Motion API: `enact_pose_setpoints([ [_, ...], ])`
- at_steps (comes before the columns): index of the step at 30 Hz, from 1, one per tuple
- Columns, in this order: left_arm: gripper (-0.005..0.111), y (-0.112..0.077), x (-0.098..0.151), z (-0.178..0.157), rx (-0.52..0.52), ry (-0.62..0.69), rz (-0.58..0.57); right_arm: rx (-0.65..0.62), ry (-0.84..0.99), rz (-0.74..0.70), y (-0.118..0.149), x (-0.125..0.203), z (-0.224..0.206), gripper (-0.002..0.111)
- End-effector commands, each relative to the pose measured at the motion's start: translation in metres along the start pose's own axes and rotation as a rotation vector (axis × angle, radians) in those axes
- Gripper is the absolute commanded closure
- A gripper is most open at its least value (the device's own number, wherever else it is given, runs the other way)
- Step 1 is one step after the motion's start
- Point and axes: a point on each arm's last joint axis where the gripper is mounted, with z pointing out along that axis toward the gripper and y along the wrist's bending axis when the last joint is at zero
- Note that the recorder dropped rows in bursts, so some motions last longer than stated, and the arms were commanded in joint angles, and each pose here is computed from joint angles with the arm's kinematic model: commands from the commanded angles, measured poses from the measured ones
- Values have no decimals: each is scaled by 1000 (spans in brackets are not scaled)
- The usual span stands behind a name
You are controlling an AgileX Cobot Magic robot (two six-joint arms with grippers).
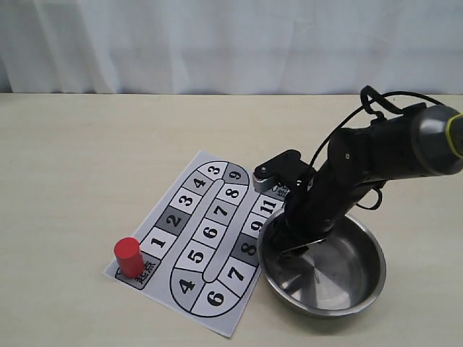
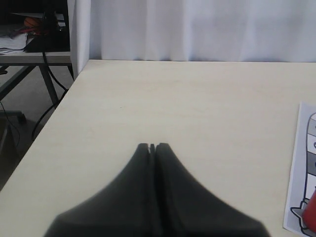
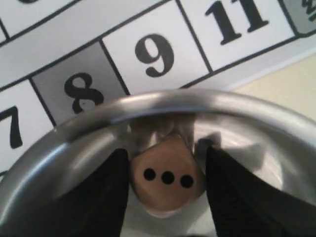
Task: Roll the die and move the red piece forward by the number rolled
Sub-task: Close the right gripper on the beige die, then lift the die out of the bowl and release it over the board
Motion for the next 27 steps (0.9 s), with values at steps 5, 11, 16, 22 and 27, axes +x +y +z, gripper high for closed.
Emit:
enact_pose_setpoints([
  [5, 107, 0, -3, -1, 7, -18, 4, 17, -62, -20, 4, -9, -61, 104],
  [11, 107, 0, -3, -1, 7, -18, 4, 108, -298, 174, -22, -29, -91, 104],
  [16, 107, 0, -3, -1, 7, -18, 4, 183, -335, 223, -67, -33, -79, 104],
  [22, 107, 0, -3, -1, 7, -18, 4, 191, -272, 352, -115, -31, -47, 104],
  [27, 107, 0, -3, -1, 7, -18, 4, 210, -262, 298, -127, -33, -36, 104],
])
